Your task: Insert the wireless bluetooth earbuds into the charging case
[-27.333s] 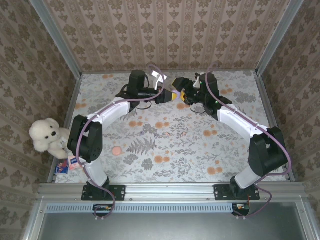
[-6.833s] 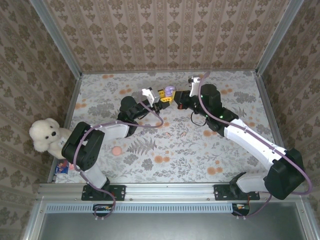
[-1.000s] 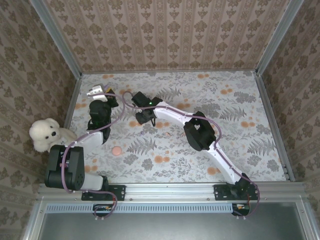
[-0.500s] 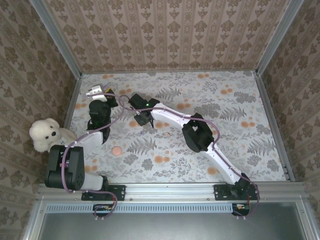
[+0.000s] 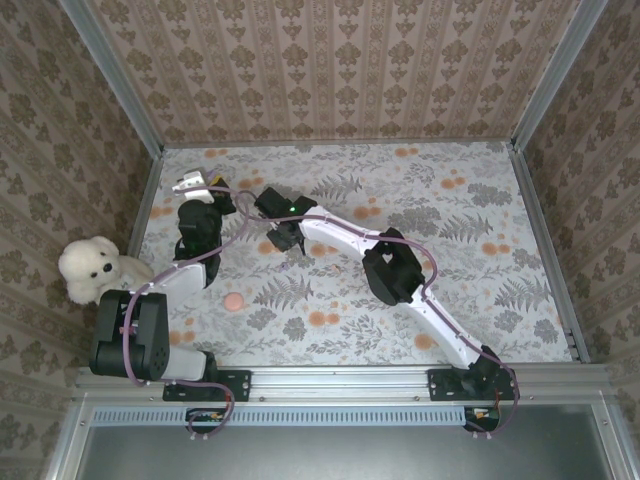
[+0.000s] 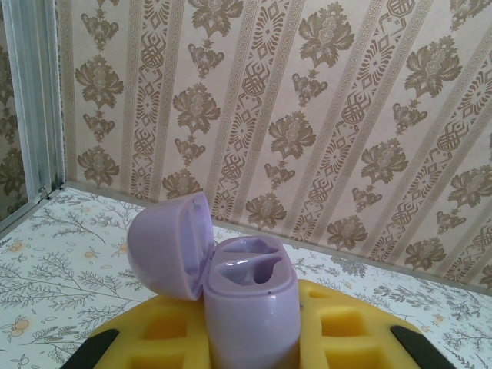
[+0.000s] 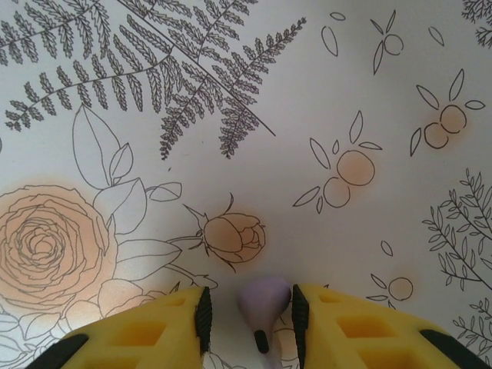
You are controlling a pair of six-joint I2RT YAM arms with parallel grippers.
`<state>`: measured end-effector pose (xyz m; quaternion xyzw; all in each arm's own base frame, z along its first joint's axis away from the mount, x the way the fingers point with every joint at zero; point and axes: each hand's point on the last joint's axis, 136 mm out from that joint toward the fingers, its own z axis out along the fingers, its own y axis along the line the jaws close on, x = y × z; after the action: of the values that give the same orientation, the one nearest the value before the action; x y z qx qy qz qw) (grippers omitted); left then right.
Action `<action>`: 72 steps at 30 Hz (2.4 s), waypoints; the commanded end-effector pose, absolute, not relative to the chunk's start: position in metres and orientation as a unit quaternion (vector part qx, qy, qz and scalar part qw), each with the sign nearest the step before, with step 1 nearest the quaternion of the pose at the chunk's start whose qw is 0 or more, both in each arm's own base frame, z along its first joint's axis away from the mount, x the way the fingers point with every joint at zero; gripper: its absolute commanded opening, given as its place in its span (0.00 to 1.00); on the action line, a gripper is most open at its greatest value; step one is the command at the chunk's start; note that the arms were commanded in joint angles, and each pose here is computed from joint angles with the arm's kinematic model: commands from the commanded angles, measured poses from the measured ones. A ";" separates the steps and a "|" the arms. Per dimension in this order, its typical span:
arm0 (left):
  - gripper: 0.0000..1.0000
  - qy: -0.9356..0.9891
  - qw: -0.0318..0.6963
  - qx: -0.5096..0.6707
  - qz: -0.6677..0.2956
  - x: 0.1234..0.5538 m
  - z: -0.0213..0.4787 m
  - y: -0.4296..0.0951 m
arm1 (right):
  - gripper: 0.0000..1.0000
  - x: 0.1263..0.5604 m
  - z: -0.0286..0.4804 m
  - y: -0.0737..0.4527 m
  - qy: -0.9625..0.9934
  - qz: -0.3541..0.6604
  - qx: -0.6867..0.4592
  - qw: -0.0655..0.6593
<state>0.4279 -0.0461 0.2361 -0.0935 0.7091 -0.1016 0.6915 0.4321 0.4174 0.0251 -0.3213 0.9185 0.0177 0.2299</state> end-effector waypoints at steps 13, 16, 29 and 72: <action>0.00 0.710 0.688 -0.097 -0.114 0.427 0.236 -0.047 | 0.24 0.433 0.002 0.408 0.923 -0.014 -0.320 0.213; 0.00 0.711 0.687 -0.096 -0.115 0.428 0.235 -0.047 | 0.18 0.432 0.004 0.407 0.922 -0.015 -0.323 0.212; 0.00 0.710 0.687 -0.093 -0.124 0.428 0.237 -0.050 | 0.09 0.437 0.031 0.394 0.932 0.007 -0.279 0.232; 0.00 0.692 0.705 -0.047 -0.151 0.429 0.253 -0.081 | 0.40 0.451 0.049 0.366 0.955 0.060 -0.173 0.235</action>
<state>0.4276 -0.0813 0.2381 -0.0432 0.7039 -0.1515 0.6926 0.4497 0.3684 0.0520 -0.1683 0.9519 0.0845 0.2416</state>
